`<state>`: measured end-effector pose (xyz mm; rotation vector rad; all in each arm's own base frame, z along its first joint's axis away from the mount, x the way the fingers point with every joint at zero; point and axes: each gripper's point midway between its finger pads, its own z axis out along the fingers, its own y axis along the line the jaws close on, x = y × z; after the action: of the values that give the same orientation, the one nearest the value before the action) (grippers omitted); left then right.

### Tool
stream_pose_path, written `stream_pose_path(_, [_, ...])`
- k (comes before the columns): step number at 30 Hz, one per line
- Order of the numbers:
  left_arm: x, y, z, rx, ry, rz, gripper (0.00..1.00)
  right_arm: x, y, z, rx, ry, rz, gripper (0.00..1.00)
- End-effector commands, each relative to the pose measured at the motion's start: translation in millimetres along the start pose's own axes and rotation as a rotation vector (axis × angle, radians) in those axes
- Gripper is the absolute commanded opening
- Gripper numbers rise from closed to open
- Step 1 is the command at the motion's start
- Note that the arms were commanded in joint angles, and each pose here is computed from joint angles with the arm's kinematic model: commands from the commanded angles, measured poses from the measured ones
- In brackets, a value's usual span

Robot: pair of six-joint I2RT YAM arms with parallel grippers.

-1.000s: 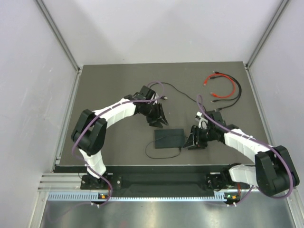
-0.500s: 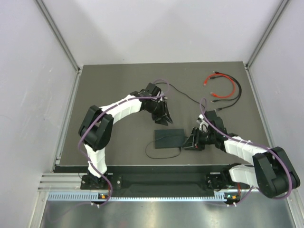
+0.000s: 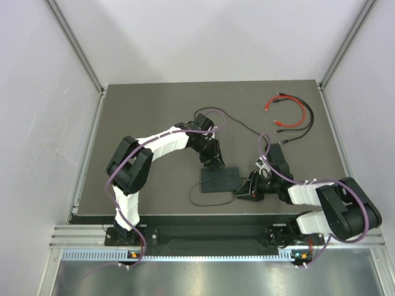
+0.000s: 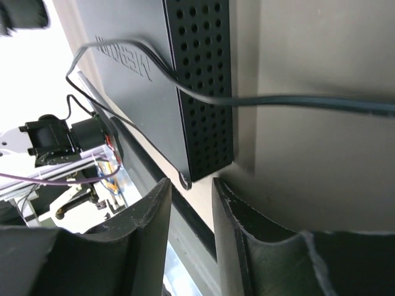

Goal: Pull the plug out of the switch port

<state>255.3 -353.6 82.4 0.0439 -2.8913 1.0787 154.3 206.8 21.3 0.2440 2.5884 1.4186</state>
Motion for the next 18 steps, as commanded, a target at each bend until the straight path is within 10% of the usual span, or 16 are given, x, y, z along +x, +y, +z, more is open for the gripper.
stream_pose_path(1, [7,6,5,0.003,0.033,-0.004,0.33,-9,8,5,-0.041,-0.03,-0.058,0.34])
stream_pose_path(18, [22,26,16,-0.022,0.076,-0.069,0.3,-10,3,22,-0.048,-0.034,0.056,0.14])
